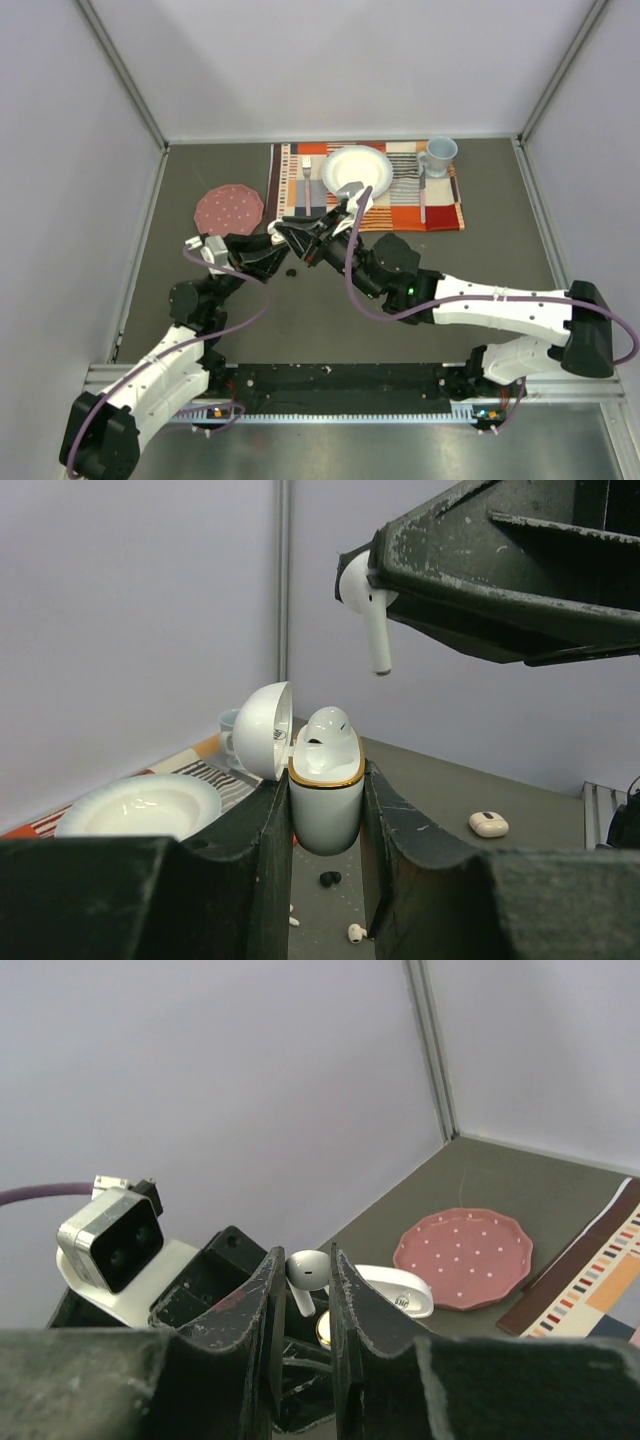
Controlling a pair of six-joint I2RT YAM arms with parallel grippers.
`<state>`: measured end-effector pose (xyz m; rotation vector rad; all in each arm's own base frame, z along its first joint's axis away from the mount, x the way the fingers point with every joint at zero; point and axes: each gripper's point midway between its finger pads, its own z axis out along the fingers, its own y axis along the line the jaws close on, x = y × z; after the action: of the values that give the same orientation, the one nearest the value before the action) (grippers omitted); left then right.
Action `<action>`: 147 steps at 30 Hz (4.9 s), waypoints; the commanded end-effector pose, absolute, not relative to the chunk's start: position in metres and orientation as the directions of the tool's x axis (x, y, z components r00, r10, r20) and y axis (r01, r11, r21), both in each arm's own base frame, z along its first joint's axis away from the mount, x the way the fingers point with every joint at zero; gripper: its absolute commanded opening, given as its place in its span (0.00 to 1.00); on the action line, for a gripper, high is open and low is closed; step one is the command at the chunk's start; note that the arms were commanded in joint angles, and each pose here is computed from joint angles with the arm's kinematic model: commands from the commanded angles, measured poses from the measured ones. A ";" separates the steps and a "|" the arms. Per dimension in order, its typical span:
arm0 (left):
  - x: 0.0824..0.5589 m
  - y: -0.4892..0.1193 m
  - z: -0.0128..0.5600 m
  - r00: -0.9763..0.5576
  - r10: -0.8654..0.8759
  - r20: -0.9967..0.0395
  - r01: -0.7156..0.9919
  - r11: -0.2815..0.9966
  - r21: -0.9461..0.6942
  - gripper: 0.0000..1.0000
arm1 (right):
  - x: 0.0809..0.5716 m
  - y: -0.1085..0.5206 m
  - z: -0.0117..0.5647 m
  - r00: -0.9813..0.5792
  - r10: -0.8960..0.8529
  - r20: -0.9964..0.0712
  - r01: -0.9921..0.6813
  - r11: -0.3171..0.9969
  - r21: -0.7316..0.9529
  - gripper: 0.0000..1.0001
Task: Insert the wireless bluetooth earbuds into the charging case
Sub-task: Insert the left earbud into the left side groove of the charging case, then close the charging case with the earbuds.
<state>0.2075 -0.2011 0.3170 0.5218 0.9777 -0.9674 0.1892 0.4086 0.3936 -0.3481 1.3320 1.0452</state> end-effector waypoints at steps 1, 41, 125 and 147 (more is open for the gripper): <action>0.202 -0.199 0.345 0.288 -0.463 -0.838 0.865 0.501 0.020 0.00 | 0.182 0.415 0.413 -0.099 0.428 -0.899 -0.803 0.499 0.326 0.11; 0.199 -0.193 0.351 0.313 -0.462 -0.830 0.848 0.529 0.026 0.00 | 0.196 0.427 0.376 -0.153 0.370 -0.916 -0.765 0.542 0.347 0.11; 0.181 -0.219 0.332 0.231 -0.369 -0.900 0.929 0.358 0.092 0.00 | 0.257 0.354 0.399 -0.272 0.295 -0.916 -0.590 0.701 0.401 0.85; 0.174 -0.237 0.335 0.216 -0.325 -0.921 0.963 0.227 0.145 0.00 | 0.238 0.370 0.323 -0.538 0.099 -0.837 -0.638 0.601 0.481 0.87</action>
<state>0.1777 -0.2379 0.3094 0.8795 0.9984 -1.1120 0.2464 0.3680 0.3284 -0.4072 1.8980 0.9756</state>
